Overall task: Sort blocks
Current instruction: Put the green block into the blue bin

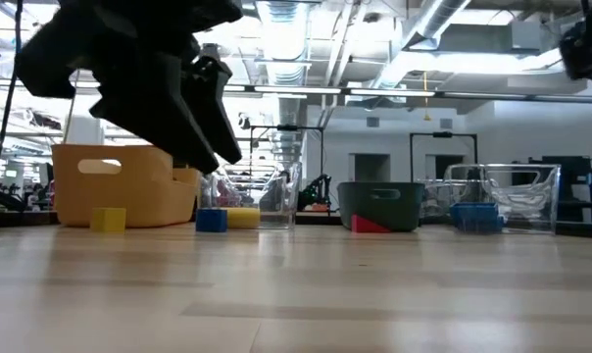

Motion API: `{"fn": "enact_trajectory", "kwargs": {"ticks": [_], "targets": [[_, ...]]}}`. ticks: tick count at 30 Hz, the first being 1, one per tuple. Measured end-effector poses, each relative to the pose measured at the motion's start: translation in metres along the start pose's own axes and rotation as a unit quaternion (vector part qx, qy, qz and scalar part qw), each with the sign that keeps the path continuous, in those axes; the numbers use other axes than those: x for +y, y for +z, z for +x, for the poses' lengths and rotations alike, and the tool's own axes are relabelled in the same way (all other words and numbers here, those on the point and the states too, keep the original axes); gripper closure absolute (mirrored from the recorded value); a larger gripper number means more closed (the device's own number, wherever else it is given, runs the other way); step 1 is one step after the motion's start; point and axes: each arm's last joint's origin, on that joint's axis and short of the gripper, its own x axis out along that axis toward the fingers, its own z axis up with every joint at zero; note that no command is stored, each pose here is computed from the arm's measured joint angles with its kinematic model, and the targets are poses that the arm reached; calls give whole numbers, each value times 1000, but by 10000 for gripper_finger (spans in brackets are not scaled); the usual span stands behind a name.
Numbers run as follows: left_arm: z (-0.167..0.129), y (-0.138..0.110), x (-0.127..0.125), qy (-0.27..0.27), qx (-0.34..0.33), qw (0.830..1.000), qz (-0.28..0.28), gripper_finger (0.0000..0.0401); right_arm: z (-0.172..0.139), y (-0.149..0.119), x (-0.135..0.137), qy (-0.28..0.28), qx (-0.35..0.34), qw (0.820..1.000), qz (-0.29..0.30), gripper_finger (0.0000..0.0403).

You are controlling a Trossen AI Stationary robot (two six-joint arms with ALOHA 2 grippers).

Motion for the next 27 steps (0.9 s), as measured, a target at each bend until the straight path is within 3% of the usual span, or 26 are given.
{"fn": "enact_trajectory", "kwargs": {"ticks": [8, 27], "targets": [[0, -2, 0, -5, 15, 1000, 5, 171, 24, 1, -33, 51, -9, 995, 84, 168], [-1, -6, 0, -11, 33, 999, 8, 171, 74, -8, -41, 51, -13, 995, 89, 168]]}}
